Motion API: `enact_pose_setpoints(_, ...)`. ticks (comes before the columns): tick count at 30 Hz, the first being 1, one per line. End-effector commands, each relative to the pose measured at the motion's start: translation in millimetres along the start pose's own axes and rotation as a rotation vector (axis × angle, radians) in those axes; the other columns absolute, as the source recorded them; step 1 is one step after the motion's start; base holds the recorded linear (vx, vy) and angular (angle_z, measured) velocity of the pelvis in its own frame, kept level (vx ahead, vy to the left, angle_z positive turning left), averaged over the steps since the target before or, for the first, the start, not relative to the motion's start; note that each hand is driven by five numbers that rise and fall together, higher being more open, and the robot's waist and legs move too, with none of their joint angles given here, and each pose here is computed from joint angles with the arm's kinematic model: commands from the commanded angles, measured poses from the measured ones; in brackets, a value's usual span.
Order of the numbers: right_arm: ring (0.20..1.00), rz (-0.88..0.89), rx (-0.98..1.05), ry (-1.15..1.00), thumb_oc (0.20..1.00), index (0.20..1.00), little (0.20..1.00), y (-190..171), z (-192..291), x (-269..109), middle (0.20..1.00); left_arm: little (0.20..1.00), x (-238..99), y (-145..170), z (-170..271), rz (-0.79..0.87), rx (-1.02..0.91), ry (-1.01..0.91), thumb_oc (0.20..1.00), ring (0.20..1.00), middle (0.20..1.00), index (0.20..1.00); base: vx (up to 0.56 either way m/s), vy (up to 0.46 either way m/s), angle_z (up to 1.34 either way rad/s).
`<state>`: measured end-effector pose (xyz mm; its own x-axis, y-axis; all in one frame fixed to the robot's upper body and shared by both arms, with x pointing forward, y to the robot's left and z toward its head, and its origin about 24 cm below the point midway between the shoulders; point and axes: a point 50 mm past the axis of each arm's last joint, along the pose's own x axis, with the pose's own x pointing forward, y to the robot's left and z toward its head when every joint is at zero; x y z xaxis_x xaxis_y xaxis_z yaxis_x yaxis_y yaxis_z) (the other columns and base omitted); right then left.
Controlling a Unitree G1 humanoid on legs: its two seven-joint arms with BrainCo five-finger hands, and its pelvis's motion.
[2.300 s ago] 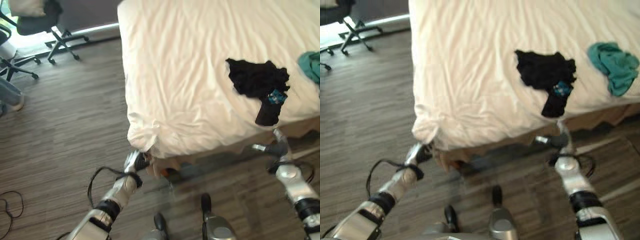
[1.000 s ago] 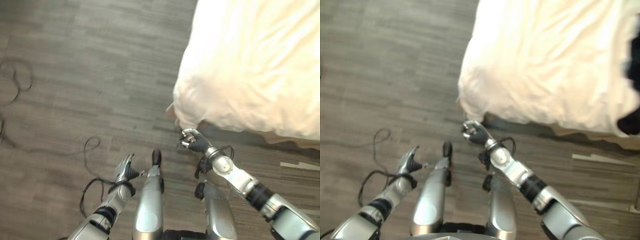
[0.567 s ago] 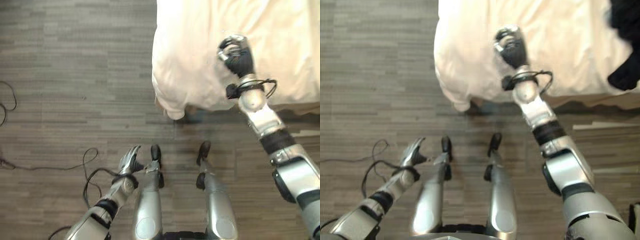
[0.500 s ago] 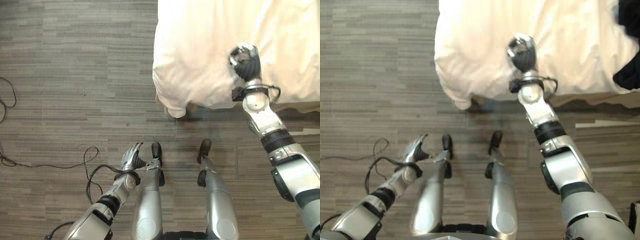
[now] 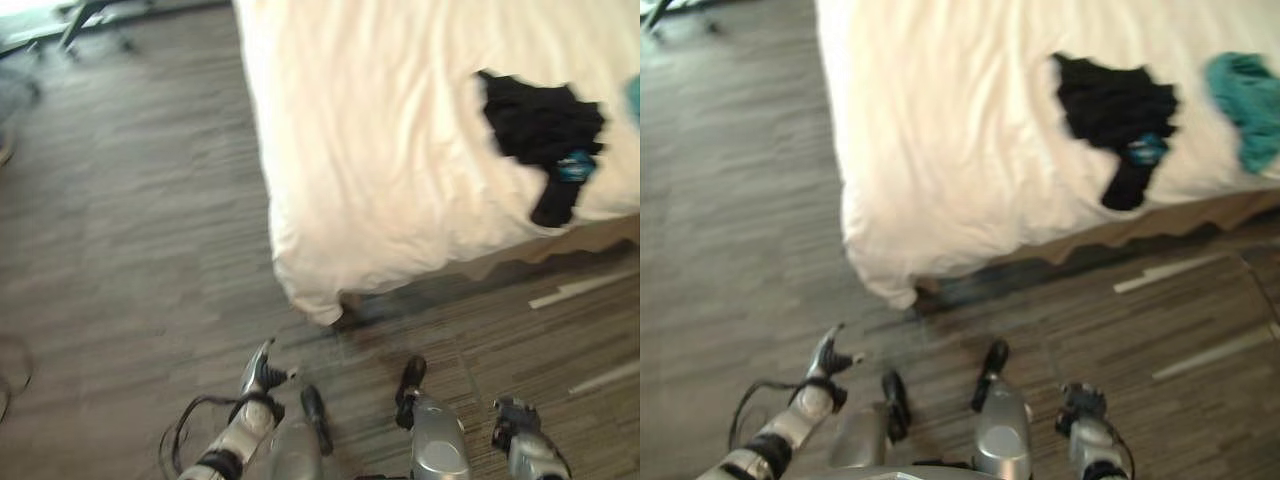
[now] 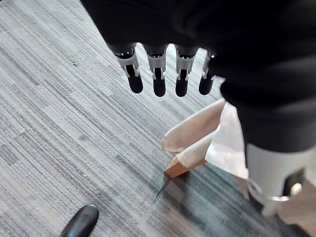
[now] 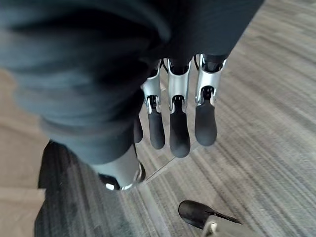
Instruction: Tidy up the quilt and then pick up the clothes from the bed and put them into the laundry hamper.
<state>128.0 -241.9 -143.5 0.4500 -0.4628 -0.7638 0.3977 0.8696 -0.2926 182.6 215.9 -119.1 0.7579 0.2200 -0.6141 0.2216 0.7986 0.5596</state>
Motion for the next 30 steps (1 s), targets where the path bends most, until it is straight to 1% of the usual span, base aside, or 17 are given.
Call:
enact_pose_setpoints(1, 1.000, 0.044, -0.148, -0.033, 1.000, 1.000, 1.000, 5.1, 4.1, 0.9, 1.000, 1.000, 0.1, -5.2, -10.3, -0.025, 0.098, 0.052, 1.000, 1.000, 1.000, 1.000, 0.32, -0.171, -1.50)
enact_pose_setpoints(2, 1.000, 0.043, -0.209, -0.015, 1.000, 1.000, 1.000, 1.0, -5.2, -0.4, 1.000, 1.000, -1.1, -4.6, -15.6, -0.030, 0.159, 0.061, 1.000, 1.000, 1.000, 1.000, 0.20, -0.158, -1.35)
enact_pose_setpoints(3, 1.000, 0.044, -0.212, -0.014, 1.000, 1.000, 1.000, 1.2, -6.2, -0.7, 1.000, 1.000, -1.6, -4.9, -16.7, -0.030, 0.161, 0.063, 1.000, 1.000, 1.000, 1.000, 0.44, -0.270, -0.98)
enact_pose_setpoints(4, 1.000, 0.050, -0.384, -0.061, 1.000, 1.000, 1.000, -5.1, -3.6, 0.5, 1.000, 1.000, -4.5, -10.1, -16.9, -0.043, 0.254, 0.021, 1.000, 1.000, 1.000, 1.000, 0.34, -0.178, -0.71)
enact_pose_setpoints(5, 1.000, 0.050, -0.385, -0.061, 1.000, 1.000, 1.000, -5.3, -3.8, 0.5, 1.000, 1.000, -4.6, -10.5, -17.0, -0.044, 0.255, 0.021, 1.000, 1.000, 1.000, 1.000, 0.53, -0.302, -1.92)
enact_pose_setpoints(6, 1.000, 0.056, -0.505, -0.118, 1.000, 1.000, 1.000, -4.0, 4.4, 1.7, 1.000, 1.000, -6.4, -10.5, -14.7, -0.033, 0.300, -0.022, 1.000, 1.000, 1.000, 1.000, 0.17, -0.171, -2.48)
enact_pose_setpoints(7, 1.000, 0.057, -0.506, -0.119, 1.000, 1.000, 1.000, -3.6, 4.6, 1.7, 1.000, 1.000, -6.3, -10.1, -14.8, -0.032, 0.300, -0.022, 1.000, 1.000, 1.000, 1.000, 0.25, -0.133, -3.31)
enact_pose_setpoints(8, 1.000, 0.084, -0.583, -0.183, 1.000, 1.000, 1.000, 4.4, 19.8, 3.3, 1.000, 1.000, -5.9, -7.3, -12.4, 0.017, 0.210, -0.018, 1.000, 1.000, 1.000, 1.000, 0.12, 0.036, -2.64)
enact_pose_setpoints(9, 1.000, 0.104, -0.611, -0.190, 1.000, 1.000, 1.000, 8.5, 19.9, 2.5, 1.000, 1.000, -6.7, -9.4, -12.8, 0.027, 0.180, -0.008, 1.000, 1.000, 1.000, 1.000, 0.24, 0.089, -2.62)
enact_pose_setpoints(11, 1.000, 0.139, -0.620, -0.195, 1.000, 1.000, 1.000, 15.6, 22.2, 1.9, 1.000, 1.000, -8.4, -12.3, -16.0, 0.055, 0.098, 0.033, 1.000, 1.000, 1.000, 1.000, 0.25, 0.106, -2.25)
enact_pose_setpoints(12, 1.000, 0.139, -0.619, -0.195, 1.000, 1.000, 1.000, 15.7, 22.2, 1.9, 1.000, 1.000, -8.3, -12.3, -16.0, 0.055, 0.098, 0.033, 1.000, 1.000, 1.000, 1.000, 0.43, 0.191, -2.10)
enact_pose_setpoints(13, 1.000, 0.175, -0.636, -0.204, 1.000, 1.000, 1.000, 23.0, 23.4, 0.6, 1.000, 1.000, -10.2, -19.2, -15.0, 0.044, 0.064, 0.038, 1.000, 1.000, 1.000, 1.000, 0.51, 0.224, -1.65)
enact_pose_setpoints(18, 1.000, 0.188, -0.623, -0.226, 1.000, 1.000, 1.000, 30.2, 29.5, -0.4, 1.000, 1.000, -9.2, -25.3, -7.8, 0.012, 0.031, 0.027, 1.000, 1.000, 1.000, 1.000, 0.53, 0.209, -1.47)
enact_pose_setpoints(22, 1.000, 0.207, -0.576, -0.184, 1.000, 1.000, 1.000, 36.1, 16.4, -4.6, 1.000, 1.000, -7.1, -23.4, -7.8, -0.009, 0.084, 0.031, 1.000, 1.000, 1.000, 1.000, 0.52, 0.195, -0.66)
enact_pose_setpoints(24, 1.000, 0.210, -0.555, -0.196, 1.000, 1.000, 1.000, 38.1, 19.9, -5.4, 1.000, 1.000, -6.1, -20.1, -6.3, -0.001, 0.116, 0.018, 1.000, 1.000, 1.000, 1.000, 0.52, 0.223, -0.35)
enact_pose_setpoints(26, 1.000, 0.211, -0.529, -0.266, 1.000, 1.000, 1.000, 44.5, 36.9, -6.5, 1.000, 1.000, -0.7, -13.8, 5.4, -0.001, 0.175, -0.036, 1.000, 1.000, 1.000, 1.000, 0.63, 0.221, -0.11)
enact_pose_setpoints(30, 1.000, 0.202, -0.525, -0.294, 1.000, 1.000, 1.000, 41.1, 42.2, -6.6, 1.000, 1.000, 0.8, -13.7, 8.8, -0.044, 0.307, -0.084, 1.000, 1.000, 1.000, 1.000, 0.69, -0.049, 0.09)
